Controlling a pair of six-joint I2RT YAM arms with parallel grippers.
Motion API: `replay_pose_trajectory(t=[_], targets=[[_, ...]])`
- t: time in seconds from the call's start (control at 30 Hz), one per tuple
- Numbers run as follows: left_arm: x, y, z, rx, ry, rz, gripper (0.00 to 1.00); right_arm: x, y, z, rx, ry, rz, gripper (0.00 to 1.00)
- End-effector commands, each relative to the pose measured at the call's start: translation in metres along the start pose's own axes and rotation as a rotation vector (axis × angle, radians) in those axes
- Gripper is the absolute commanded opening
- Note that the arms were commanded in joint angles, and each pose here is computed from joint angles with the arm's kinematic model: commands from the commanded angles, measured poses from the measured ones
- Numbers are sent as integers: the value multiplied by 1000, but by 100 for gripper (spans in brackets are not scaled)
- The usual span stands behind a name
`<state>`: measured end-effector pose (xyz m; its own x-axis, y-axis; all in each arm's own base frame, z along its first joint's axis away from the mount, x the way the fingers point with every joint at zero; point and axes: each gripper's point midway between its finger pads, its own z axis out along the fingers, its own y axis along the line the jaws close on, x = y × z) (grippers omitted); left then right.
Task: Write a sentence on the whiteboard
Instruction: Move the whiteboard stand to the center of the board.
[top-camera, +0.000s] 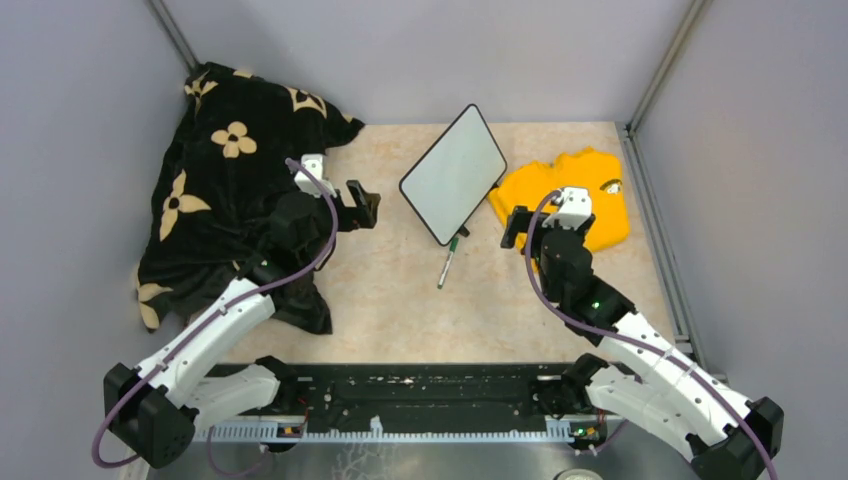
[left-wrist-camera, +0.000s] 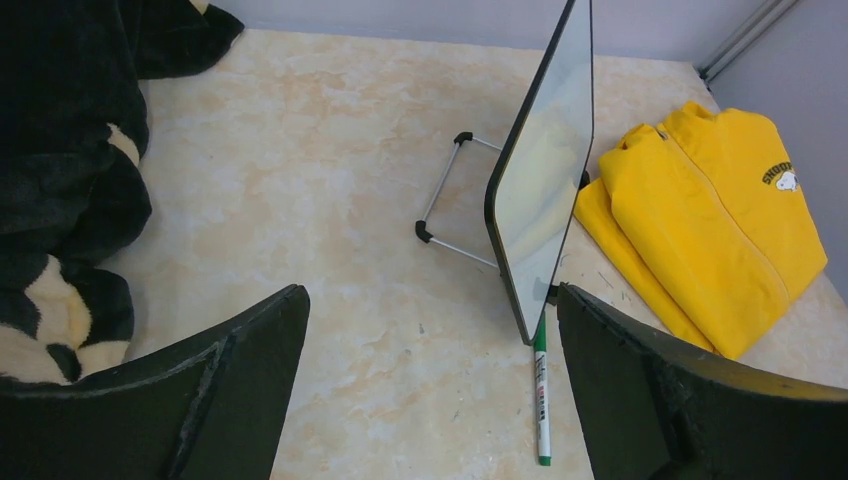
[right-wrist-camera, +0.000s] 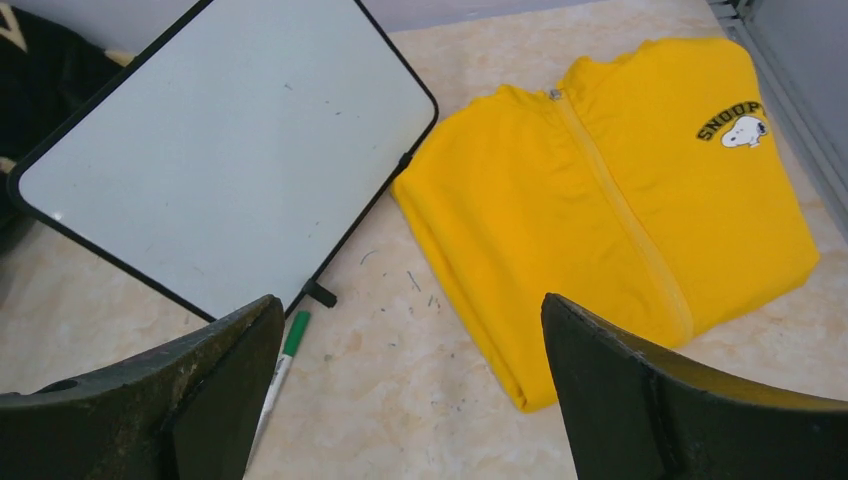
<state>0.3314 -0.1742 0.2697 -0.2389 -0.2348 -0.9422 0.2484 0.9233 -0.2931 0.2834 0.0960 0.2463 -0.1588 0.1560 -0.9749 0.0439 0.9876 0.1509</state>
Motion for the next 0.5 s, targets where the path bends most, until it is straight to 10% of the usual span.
replay_pose_trajectory(t=[0.0, 0.47], targets=[[-10, 3, -2, -19, -55, -19, 99, -3, 13, -1, -82, 1, 23, 97], [-9, 2, -10, 8, -76, -7, 99, 73, 64, 3, -151, 240, 69, 86]])
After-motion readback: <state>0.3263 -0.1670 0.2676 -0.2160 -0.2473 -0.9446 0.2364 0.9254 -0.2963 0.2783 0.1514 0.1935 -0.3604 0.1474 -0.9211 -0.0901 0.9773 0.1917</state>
